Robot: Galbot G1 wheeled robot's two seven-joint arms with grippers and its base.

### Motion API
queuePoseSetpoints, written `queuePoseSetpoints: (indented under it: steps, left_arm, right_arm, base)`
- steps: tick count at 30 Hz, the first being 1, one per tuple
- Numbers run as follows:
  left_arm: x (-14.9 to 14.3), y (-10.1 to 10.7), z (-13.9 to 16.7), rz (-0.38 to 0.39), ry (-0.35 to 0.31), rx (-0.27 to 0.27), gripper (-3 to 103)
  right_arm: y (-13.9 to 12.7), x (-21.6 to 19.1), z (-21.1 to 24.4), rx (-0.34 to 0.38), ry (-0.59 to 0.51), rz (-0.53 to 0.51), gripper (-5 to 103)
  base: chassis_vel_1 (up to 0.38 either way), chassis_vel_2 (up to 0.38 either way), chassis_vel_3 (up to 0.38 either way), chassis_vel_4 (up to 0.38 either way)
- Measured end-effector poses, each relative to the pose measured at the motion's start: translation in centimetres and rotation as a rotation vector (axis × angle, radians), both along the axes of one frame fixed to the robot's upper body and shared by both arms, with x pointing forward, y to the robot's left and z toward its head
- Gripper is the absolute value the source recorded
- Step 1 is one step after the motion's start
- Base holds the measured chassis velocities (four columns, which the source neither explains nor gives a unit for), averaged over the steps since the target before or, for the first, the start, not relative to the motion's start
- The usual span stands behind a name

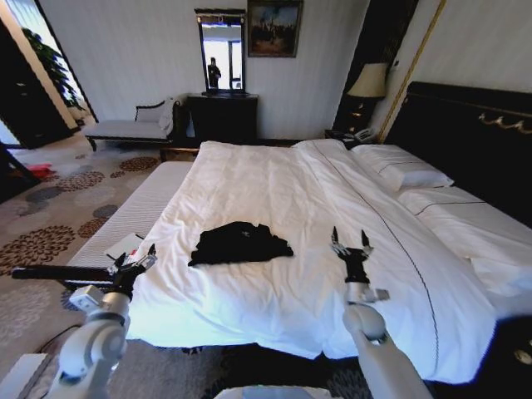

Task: Fold the clothes on the bed.

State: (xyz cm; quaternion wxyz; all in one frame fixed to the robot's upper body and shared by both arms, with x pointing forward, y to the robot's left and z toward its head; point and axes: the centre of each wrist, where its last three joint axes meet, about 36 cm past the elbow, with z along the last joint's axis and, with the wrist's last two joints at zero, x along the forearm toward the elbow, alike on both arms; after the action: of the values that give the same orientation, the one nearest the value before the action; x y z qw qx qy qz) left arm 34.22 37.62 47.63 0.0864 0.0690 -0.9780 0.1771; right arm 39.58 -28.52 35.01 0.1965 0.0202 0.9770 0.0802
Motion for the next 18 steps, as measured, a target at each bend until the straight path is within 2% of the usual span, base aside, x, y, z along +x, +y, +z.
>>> queuePoseSetpoints:
  steps: [1,4,6,7,8,10,11,14,15,18]
  left_arm:
    - [0.0,0.0,0.0,0.000,0.000,0.000,100]
    - [3.5,1.1,-0.1,-0.049,0.037,-0.079,100]
    - [6.9,1.5,-0.5,-0.103,0.073,-0.143,100]
    - [6.9,1.5,-0.5,-0.103,0.073,-0.143,100]
    - [8.6,1.5,-0.6,-0.128,0.086,-0.167,100]
    - [11.0,1.0,-1.4,-0.178,0.140,-0.210,100]
    - [11.0,1.0,-1.4,-0.178,0.140,-0.210,100]
    - [14.7,-0.4,-2.4,-0.256,0.228,-0.281,100]
    - [14.7,-0.4,-2.4,-0.256,0.228,-0.281,100]
    - [17.3,-1.6,-2.1,-0.297,0.254,-0.336,100]
  right_arm:
    - [0.0,0.0,0.0,0.000,0.000,0.000,100]
    - [0.1,0.6,-0.9,-0.001,0.021,-0.001,100]
    - [0.1,1.0,-1.4,0.000,0.038,-0.007,100]
    - [0.1,1.0,-1.4,0.000,0.038,-0.007,100]
    - [0.0,1.2,-1.6,-0.001,0.044,-0.009,100]
    - [-0.3,1.4,-1.9,-0.007,0.053,-0.013,100]
    - [-0.3,1.4,-1.9,-0.007,0.053,-0.013,100]
    - [-0.5,1.8,-2.0,-0.008,0.056,-0.022,100]
    - [-0.5,1.8,-2.0,-0.008,0.056,-0.022,100]
    - [-0.5,1.7,-2.1,-0.003,0.057,-0.029,100]
  base:
    - [0.000,0.000,0.000,0.000]
    - [0.000,0.000,0.000,0.000]
    - [0.000,0.000,0.000,0.000]
    - [0.000,0.000,0.000,0.000]
    - [0.000,0.000,0.000,0.000]
    - [0.000,0.000,0.000,0.000]
    - [0.000,0.000,0.000,0.000]
    - [0.000,0.000,0.000,0.000]
    - [0.000,0.000,0.000,0.000]
    - [0.000,0.000,0.000,0.000]
